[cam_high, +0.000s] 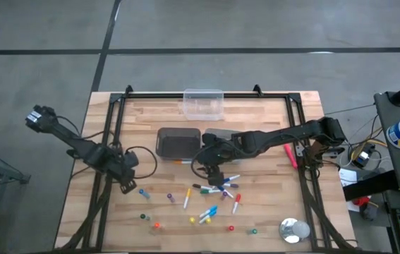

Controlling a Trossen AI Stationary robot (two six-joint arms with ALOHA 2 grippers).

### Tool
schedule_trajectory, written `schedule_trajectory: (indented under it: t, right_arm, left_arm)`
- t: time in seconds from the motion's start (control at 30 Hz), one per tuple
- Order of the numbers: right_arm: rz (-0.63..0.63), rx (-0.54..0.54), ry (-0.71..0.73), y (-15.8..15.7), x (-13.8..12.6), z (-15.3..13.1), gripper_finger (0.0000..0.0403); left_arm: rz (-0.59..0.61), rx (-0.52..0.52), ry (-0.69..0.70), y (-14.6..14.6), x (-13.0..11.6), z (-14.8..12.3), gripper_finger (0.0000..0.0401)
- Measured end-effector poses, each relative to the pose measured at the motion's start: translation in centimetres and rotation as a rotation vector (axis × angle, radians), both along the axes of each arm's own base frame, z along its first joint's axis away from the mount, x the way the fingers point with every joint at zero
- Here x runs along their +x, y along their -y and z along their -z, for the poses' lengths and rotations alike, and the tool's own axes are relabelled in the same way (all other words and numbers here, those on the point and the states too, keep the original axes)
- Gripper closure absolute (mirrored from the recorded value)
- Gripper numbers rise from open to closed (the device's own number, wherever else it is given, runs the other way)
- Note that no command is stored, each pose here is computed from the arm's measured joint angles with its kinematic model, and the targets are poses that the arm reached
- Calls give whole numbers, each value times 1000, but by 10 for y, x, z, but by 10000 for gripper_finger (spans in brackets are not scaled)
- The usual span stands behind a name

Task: Pick & Place Markers
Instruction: Put the large blue highlighter pen into the black bin

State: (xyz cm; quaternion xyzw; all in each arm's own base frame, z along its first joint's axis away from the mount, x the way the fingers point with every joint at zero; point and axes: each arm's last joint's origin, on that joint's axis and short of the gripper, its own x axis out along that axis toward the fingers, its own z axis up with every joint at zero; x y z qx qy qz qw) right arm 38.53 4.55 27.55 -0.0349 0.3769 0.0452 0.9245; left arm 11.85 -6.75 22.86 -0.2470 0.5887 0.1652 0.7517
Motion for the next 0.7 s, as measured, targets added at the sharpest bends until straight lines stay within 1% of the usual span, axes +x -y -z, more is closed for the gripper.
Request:
schedule_trajectory:
  t: [0.1, 0.2, 0.37, 0.47, 0.57, 0.63, 0.7]
  right_arm:
    - [-2, -3, -6, 0, -1, 3, 227]
    - [1, 0, -4, 0, -1, 8, 227]
    - [5, 4, -12, 0, -2, 11, 227]
    - [5, 4, -13, 0, -2, 11, 227]
    - [5, 5, -7, 0, -2, 8, 227]
    - [4, 5, -2, 0, -2, 7, 227]
    - [5, 5, -1, 0, -2, 6, 227]
  left_arm:
    - [-3, 23, -15, -2, -1, 7, 317]
    - [3, 24, -22, -2, -1, 10, 305]
    - [30, 25, -19, -2, -1, 10, 257]
    - [49, 46, 11, -1, 1, 8, 229]
    - [52, 3, 86, 3, 7, -2, 217]
    - [72, -51, 136, 8, 11, -9, 216]
    - [98, -81, 145, 12, 11, -13, 215]
